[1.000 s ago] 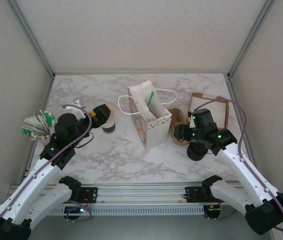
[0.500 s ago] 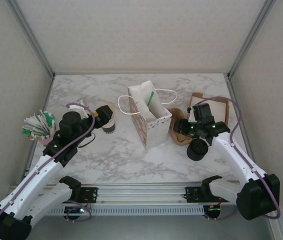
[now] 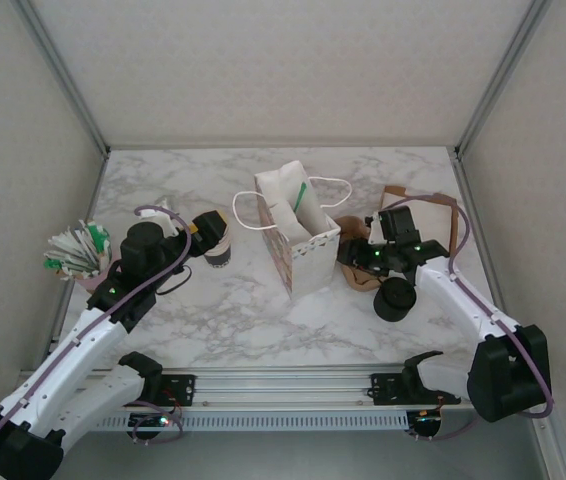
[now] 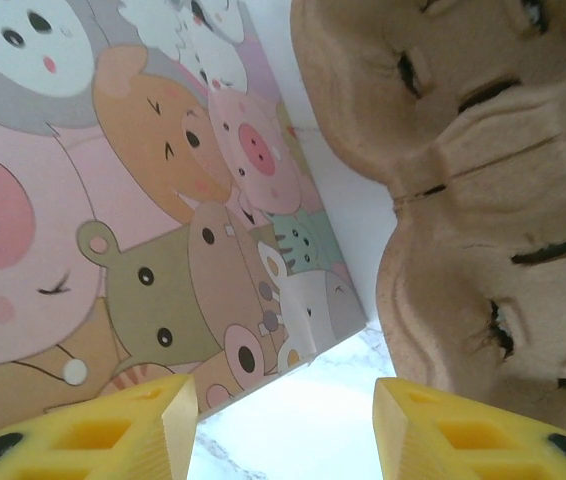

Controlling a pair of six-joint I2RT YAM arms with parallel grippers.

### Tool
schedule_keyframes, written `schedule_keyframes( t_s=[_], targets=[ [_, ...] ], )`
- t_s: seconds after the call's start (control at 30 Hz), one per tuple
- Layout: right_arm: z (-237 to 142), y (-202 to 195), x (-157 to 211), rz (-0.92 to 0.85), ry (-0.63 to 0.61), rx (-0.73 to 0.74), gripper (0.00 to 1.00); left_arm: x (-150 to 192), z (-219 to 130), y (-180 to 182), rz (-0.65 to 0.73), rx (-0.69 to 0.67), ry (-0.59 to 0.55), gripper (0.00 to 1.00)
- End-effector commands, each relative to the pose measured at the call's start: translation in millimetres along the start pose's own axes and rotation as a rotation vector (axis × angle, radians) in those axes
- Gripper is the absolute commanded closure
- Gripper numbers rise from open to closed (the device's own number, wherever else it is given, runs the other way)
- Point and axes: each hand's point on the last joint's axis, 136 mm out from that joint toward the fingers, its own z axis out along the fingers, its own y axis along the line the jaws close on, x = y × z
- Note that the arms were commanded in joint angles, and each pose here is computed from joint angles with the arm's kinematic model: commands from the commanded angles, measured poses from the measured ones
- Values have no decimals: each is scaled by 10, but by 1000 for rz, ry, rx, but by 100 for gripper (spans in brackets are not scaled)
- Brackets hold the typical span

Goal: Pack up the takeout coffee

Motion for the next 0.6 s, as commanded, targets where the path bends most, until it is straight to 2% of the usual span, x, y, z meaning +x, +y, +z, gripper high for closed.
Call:
schedule_keyframes(
  t_s=[0.0, 0.57],
  targets=[
    [48, 86, 70, 13, 29, -57, 50, 19, 13, 32, 17, -16, -4, 8],
    [88, 315, 370, -41, 109, -111, 47, -32, -9, 41, 19, -38, -18, 7]
  ],
)
